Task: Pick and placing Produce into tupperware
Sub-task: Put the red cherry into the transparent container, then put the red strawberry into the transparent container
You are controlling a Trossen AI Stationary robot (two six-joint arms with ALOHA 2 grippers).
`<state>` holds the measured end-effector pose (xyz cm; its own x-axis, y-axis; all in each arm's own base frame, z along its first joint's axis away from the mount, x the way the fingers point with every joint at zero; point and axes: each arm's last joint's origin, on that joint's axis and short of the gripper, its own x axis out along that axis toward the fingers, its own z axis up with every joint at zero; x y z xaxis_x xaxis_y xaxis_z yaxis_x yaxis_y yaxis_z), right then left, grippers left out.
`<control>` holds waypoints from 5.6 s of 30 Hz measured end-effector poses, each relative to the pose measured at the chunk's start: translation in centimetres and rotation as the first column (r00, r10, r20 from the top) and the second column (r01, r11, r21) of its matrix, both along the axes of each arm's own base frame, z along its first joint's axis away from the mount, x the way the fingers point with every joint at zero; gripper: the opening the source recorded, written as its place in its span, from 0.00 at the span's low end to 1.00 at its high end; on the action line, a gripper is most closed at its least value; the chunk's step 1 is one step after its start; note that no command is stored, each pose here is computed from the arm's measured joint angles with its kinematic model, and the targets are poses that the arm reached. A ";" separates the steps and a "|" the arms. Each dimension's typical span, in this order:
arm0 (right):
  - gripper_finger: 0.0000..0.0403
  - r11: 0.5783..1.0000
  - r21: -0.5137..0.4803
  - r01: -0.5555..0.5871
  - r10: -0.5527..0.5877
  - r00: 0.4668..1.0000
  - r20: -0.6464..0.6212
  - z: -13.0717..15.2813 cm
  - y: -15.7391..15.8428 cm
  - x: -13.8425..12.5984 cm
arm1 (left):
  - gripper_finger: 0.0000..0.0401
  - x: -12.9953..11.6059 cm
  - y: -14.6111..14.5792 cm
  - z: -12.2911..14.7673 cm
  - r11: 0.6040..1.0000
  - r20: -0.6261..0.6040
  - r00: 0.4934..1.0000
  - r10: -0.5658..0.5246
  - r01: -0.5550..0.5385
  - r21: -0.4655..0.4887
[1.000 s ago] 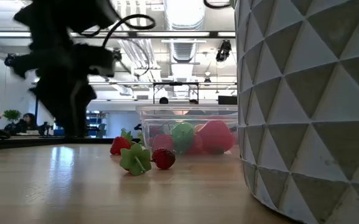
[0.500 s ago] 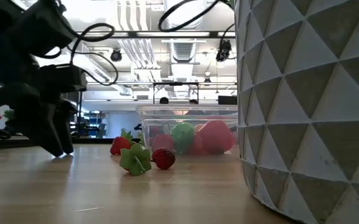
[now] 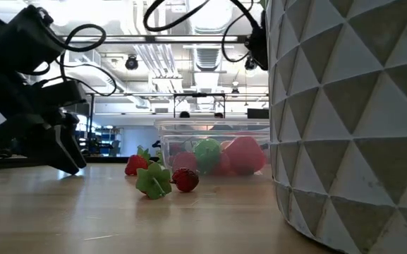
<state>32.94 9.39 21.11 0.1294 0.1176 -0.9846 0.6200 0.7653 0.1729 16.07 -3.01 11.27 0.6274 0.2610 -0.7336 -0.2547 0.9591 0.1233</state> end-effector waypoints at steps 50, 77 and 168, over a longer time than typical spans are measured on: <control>0.71 0.753 0.176 0.634 -0.635 0.770 -0.059 -2.9 0.5 2.0 | 0.46 -0.3 0.1 -0.3 1.000 0.019 1.000 -0.003 0.004 -0.020; 0.69 0.734 0.143 0.663 -0.666 0.745 -0.040 -6.7 1.2 1.4 | 0.46 -0.3 0.1 -0.2 1.000 0.019 1.000 -0.005 0.006 -0.022; 0.49 0.864 -0.125 0.488 -0.421 0.835 0.354 2.8 -6.8 5.1 | 0.46 0.6 0.3 0.7 0.999 0.060 0.998 0.014 -0.012 -0.043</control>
